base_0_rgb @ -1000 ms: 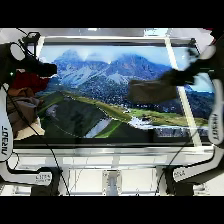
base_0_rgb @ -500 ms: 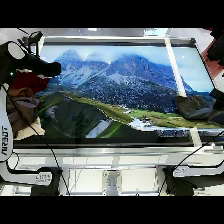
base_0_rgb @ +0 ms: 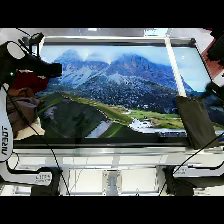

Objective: Fold the shirts.

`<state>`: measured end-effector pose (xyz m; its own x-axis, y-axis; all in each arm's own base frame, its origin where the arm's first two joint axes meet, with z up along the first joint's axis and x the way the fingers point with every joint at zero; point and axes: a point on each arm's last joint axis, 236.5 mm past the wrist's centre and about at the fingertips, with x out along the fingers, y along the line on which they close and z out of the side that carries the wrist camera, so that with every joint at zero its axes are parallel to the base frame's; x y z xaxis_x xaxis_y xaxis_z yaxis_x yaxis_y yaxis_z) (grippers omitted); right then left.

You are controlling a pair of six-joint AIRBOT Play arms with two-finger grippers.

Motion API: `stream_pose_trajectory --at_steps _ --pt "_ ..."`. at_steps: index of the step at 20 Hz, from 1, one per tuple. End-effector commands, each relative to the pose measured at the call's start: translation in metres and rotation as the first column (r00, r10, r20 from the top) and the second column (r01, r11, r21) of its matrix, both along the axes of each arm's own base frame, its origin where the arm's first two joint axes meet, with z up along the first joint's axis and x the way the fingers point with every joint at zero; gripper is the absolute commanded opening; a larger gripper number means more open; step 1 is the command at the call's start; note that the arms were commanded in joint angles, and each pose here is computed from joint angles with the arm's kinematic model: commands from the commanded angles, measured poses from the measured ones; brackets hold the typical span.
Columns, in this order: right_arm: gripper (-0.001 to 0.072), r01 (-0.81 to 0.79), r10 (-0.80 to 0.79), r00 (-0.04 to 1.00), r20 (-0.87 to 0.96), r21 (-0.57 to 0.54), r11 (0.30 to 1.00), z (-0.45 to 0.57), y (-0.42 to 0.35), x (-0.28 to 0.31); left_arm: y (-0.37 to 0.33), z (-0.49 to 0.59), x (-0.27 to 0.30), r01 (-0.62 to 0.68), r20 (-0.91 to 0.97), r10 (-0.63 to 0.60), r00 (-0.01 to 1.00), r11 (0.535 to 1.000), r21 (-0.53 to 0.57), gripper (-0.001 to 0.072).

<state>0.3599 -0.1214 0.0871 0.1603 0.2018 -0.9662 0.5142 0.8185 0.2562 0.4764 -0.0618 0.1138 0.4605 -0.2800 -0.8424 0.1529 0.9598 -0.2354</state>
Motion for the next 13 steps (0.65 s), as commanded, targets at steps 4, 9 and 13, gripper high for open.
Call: stream_pose_trajectory --at_steps 4,9,13 --pt "0.0489 -0.366 0.387 0.805 0.448 -0.137 0.920 0.041 0.114 0.114 -0.008 0.002 -0.001 0.006 -0.003 -0.006 1.000 0.999 -0.038 0.0011" --pt "0.0420 -0.447 0.534 0.774 0.342 -0.303 0.842 0.028 0.133 0.112 -0.009 0.002 -0.001 0.007 -0.004 -0.008 1.000 0.999 -0.042 0.0011" --pt "0.0420 -0.476 0.559 0.755 0.343 -0.301 0.826 0.028 0.149 0.111 -0.009 -0.001 -0.007 0.016 -0.030 -0.017 0.999 0.999 -0.039 0.0011"
